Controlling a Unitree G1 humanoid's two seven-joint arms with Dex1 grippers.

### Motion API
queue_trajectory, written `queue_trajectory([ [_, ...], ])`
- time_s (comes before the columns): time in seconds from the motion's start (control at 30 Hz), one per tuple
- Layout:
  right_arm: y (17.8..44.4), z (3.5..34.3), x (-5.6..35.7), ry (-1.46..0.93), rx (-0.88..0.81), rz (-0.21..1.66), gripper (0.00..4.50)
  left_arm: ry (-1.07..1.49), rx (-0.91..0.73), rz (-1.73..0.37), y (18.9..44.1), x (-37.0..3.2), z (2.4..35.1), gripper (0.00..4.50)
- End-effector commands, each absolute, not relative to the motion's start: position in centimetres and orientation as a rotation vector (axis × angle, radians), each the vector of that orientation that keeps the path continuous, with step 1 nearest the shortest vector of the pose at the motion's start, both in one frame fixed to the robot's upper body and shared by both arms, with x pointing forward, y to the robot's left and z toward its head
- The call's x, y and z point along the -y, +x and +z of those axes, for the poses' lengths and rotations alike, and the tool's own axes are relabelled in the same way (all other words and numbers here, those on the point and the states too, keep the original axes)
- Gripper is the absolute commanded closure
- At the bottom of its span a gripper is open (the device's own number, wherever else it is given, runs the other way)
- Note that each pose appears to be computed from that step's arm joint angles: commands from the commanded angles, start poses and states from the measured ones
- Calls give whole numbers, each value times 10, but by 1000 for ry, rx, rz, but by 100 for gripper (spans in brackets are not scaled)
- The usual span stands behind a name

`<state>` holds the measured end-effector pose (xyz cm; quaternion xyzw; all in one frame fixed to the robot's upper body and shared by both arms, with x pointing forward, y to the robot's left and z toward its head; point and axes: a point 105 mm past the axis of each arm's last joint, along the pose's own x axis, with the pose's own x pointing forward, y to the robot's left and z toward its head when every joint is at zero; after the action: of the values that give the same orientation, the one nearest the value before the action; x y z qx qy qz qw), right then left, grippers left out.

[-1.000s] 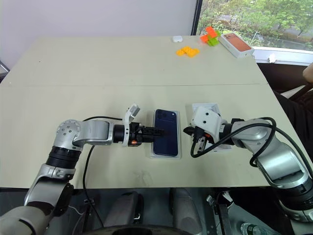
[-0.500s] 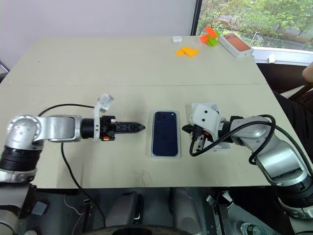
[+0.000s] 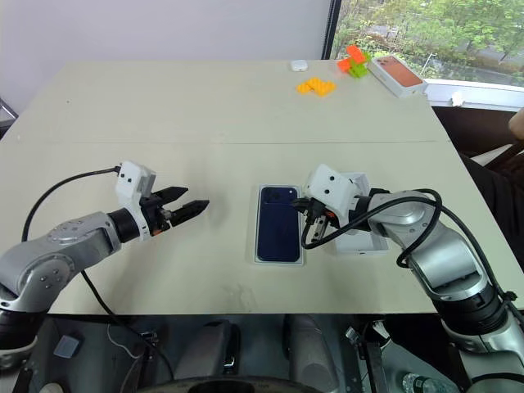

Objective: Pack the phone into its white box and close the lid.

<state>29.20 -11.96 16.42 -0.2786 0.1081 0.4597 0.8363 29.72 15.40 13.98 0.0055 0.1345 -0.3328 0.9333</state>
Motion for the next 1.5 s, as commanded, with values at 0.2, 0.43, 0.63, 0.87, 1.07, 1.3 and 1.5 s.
queue_trajectory([
  [0.2,280,169,113,-597,-212,1051,450,48,-189,-752,290,-135,146,71],
  [0.43,273,161,118,-606,-253,1048,450,133,-188,-825,279,-126,137,71],
  [0.63,276,163,143,-607,-291,967,450,159,-183,-881,269,-123,132,71],
  [0.87,272,168,159,-539,-343,917,375,171,-186,-871,269,-129,125,67],
  [1.07,276,164,171,-482,-429,788,127,196,-185,-867,267,-135,119,67],
  [1.3,296,155,183,-256,-620,565,127,255,-129,-951,262,-123,119,67],
  [1.5,305,149,175,-204,-676,479,127,311,-93,-1043,260,-111,115,67],
])
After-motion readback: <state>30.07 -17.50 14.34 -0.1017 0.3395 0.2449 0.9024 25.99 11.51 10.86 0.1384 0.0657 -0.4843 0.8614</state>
